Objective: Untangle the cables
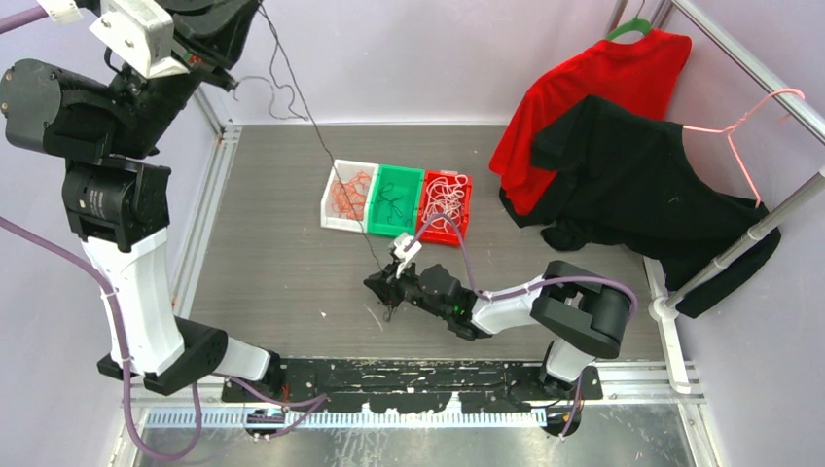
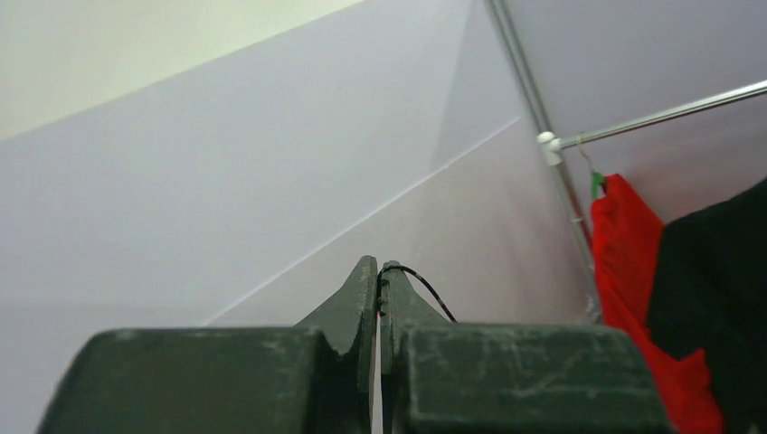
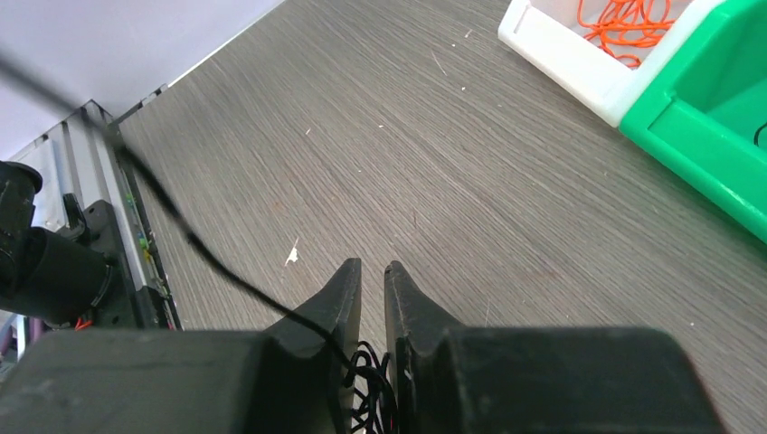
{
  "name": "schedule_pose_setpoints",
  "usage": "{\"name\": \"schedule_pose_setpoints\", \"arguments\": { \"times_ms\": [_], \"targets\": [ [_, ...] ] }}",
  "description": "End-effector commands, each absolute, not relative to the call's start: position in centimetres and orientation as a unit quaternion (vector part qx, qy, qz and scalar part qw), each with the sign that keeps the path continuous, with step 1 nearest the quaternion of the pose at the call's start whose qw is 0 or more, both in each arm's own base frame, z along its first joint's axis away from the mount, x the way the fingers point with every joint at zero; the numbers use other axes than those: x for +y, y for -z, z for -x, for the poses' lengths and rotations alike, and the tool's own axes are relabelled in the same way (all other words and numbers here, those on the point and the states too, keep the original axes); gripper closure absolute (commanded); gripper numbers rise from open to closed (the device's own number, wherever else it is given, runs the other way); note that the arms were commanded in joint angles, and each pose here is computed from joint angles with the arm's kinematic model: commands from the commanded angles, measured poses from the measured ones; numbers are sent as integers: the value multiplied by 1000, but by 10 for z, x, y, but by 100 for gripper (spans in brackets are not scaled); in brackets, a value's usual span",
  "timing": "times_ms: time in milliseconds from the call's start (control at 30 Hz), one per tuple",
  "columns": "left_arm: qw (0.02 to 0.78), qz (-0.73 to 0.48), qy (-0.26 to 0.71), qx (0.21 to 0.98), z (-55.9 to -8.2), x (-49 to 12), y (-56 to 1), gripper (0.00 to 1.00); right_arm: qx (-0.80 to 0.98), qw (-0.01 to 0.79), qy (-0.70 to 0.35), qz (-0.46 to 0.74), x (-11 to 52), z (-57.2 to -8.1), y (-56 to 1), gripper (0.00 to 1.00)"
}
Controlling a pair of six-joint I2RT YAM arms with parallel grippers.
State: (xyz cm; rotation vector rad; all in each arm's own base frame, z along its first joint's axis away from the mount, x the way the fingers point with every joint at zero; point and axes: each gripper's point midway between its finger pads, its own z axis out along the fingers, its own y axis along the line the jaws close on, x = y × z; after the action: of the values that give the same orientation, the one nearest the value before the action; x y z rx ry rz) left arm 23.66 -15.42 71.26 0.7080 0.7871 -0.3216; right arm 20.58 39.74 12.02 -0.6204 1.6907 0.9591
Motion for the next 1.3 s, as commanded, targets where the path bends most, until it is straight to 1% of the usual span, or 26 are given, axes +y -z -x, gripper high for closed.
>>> {"name": "schedule_pose_setpoints", "arguments": {
  "times_ms": [0,200,367,433,533,633,733,833,933,1067,1133,1267],
  "targets": [
    [913,-270,60,301,-225,-120,-766,100,701,537,-412,226,390,-210,-119,79],
    [938,-224,2,265,-228,-100,-790,100,714,530,-401,220,380,-207,-98,76],
    [961,-151,-61,225,-228,-71,-814,100,724,521,-392,224,374,-204,-78,67],
    [964,-135,-69,217,-228,-66,-818,100,728,518,-390,224,372,-203,-73,65],
    [964,-143,-68,215,-231,-69,-817,100,731,514,-389,223,369,-201,-68,65],
    [971,-121,-86,189,-223,-60,-828,100,735,512,-385,221,366,-201,-62,65],
    [976,-96,-118,156,-213,-50,-841,100,741,508,-381,219,359,-199,-54,60],
    [980,-84,-127,129,-202,-45,-848,100,743,508,-379,216,355,-197,-49,55],
    [973,-123,-92,171,-217,-61,-833,100,739,512,-383,213,356,-198,-53,54],
    [949,-209,-35,235,-240,-95,-792,100,727,524,-390,212,363,-202,-74,53],
    [934,-236,-6,267,-252,-108,-769,100,722,531,-389,214,365,-205,-88,49],
    [913,-267,15,309,-269,-121,-731,100,711,555,-378,208,362,-212,-126,39]
  ]
}}
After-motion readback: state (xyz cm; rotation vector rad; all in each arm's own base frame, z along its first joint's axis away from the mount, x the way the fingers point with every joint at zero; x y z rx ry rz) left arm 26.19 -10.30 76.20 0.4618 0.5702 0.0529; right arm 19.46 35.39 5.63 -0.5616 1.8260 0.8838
